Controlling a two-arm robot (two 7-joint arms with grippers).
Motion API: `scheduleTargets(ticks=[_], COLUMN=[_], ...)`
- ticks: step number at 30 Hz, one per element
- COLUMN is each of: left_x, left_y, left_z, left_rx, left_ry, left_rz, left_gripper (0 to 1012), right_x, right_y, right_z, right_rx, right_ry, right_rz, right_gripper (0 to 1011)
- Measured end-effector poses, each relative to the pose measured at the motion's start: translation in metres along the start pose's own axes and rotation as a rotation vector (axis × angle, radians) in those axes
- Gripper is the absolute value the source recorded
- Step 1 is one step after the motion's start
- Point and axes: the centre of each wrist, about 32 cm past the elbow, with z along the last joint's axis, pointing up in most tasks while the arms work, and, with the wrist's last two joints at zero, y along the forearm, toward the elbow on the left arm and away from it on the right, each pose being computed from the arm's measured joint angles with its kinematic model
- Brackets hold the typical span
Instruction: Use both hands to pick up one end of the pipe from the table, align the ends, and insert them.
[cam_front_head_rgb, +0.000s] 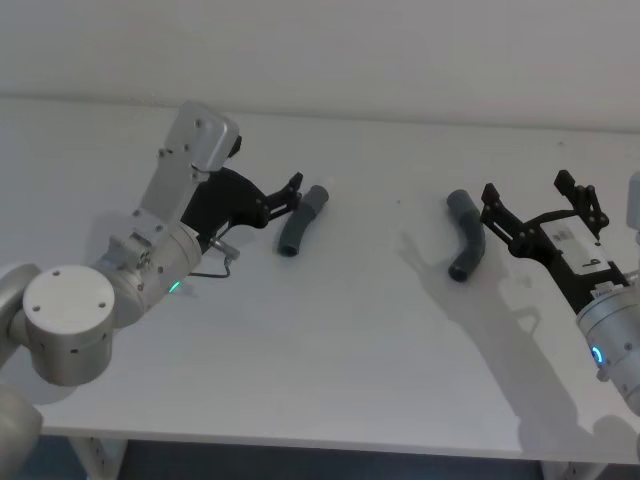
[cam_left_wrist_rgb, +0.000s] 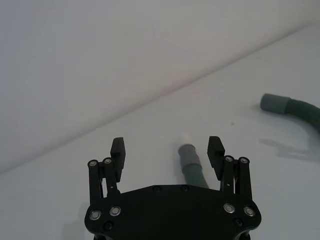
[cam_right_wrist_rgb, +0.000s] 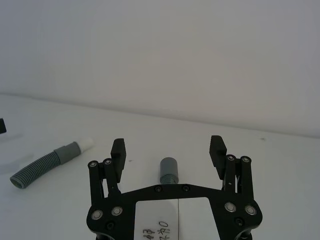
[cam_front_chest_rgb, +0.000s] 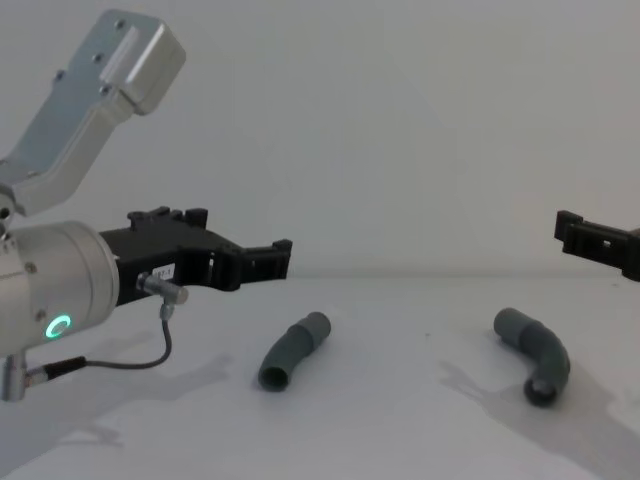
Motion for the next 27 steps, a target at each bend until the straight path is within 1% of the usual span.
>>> scheduleTargets(ticks=[2, 5, 9, 10, 11, 12, 13, 16, 19, 21, 24, 25, 27], left_x=[-0.0002, -0.0006, -0.0015, -0.0015, -0.0017, -0.0018, -0.0018, -0.0016, 0.0000, 0.0009, 0.0041, 0.0041, 0.0067], left_y=[0.0014, 0.0028, 0.0060, 0.0060, 0.0071, 0.0075, 0.0083, 0.0091, 0.0092, 0.0088, 0.0057, 0.0057, 0.0027], left_z=[0.0042, 0.0067, 0.0121, 0.0121, 0.0132, 0.0142, 0.0152, 0.0167, 0.0185, 0.0195, 0.0211, 0.0211, 0.0224], left_rx=[0.028, 0.056, 0.109, 0.109, 0.129, 0.137, 0.154, 0.181, 0.220, 0.231, 0.257, 0.257, 0.268], left_ry=[0.014, 0.028, 0.060, 0.060, 0.072, 0.078, 0.088, 0.102, 0.119, 0.123, 0.129, 0.129, 0.131], left_rz=[-0.015, -0.024, -0.035, -0.035, -0.037, -0.038, -0.038, -0.038, -0.037, -0.037, -0.042, -0.042, -0.046], left_gripper=[1001, 1001, 1001, 1001, 1001, 1001, 1001, 1001, 1001, 1001, 1001, 1001, 1001], right_x=[0.000, 0.000, 0.000, 0.000, 0.000, 0.000, 0.000, 0.000, 0.000, 0.000, 0.000, 0.000, 0.000], right_y=[0.000, 0.000, 0.000, 0.000, 0.000, 0.000, 0.000, 0.000, 0.000, 0.000, 0.000, 0.000, 0.000], right_z=[0.000, 0.000, 0.000, 0.000, 0.000, 0.000, 0.000, 0.000, 0.000, 0.000, 0.000, 0.000, 0.000], right_rx=[0.000, 0.000, 0.000, 0.000, 0.000, 0.000, 0.000, 0.000, 0.000, 0.000, 0.000, 0.000, 0.000], right_ry=[0.000, 0.000, 0.000, 0.000, 0.000, 0.000, 0.000, 0.000, 0.000, 0.000, 0.000, 0.000, 0.000], right_rz=[0.000, 0.000, 0.000, 0.000, 0.000, 0.000, 0.000, 0.000, 0.000, 0.000, 0.000, 0.000, 0.000], right_gripper=[1001, 1001, 1001, 1001, 1001, 1001, 1001, 1001, 1001, 1001, 1001, 1001, 1001])
